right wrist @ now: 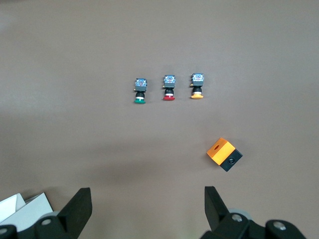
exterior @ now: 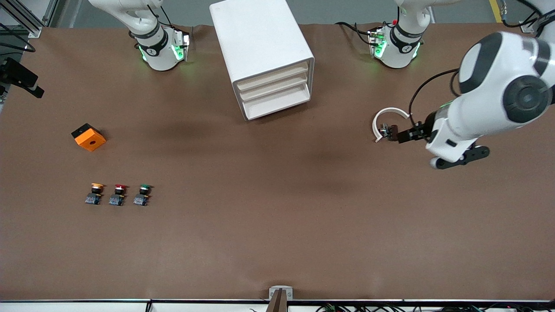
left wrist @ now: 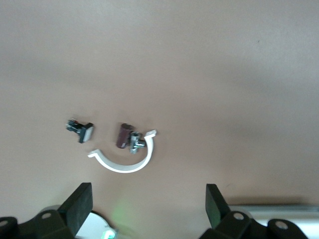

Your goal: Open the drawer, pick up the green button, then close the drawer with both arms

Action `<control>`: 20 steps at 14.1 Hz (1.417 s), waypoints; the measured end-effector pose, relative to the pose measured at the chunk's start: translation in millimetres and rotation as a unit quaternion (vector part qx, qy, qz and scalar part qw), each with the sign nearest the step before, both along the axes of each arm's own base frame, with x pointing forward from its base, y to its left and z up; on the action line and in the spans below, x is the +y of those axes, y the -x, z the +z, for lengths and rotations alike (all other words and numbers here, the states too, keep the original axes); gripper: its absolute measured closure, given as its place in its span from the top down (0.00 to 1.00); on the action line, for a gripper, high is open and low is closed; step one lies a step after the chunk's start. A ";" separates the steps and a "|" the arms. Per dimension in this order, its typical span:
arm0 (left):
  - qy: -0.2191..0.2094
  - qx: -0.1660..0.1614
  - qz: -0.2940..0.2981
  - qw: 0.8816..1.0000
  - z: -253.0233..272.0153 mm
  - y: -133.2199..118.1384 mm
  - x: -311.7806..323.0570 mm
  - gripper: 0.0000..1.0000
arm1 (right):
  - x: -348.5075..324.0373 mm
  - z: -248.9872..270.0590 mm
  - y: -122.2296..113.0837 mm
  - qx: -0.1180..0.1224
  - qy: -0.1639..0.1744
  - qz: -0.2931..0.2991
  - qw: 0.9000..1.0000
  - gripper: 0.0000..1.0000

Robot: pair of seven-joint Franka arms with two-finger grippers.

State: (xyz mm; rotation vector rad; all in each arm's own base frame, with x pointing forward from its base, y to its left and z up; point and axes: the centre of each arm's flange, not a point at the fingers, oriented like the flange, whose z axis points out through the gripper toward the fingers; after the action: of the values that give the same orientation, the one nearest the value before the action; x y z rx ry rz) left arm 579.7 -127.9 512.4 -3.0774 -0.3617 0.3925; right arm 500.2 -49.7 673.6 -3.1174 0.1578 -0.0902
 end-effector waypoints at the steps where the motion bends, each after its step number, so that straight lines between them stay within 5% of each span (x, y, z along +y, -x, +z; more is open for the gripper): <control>1: 0.003 -0.006 -0.010 1.000 12.6 5.5 16.4 1.00 | 0.0 0.0 -0.1 0.000 0.000 0.000 1.000 1.00; 9: 0.024 -0.057 -0.078 0.995 78.8 58.1 125.8 1.00 | -0.8 -0.3 -0.6 -0.002 0.000 -0.001 1.000 1.00; 20: 0.019 -0.114 -0.091 0.989 130.3 63.3 117.1 1.00 | -0.9 -0.5 -0.6 -0.002 0.000 -0.001 1.000 1.00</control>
State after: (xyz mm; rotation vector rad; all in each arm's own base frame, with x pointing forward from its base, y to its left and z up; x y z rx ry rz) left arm 516.4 -10.8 642.8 -3.1635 -0.0747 0.0411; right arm 500.9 -50.6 673.2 -3.1171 0.1602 -0.0967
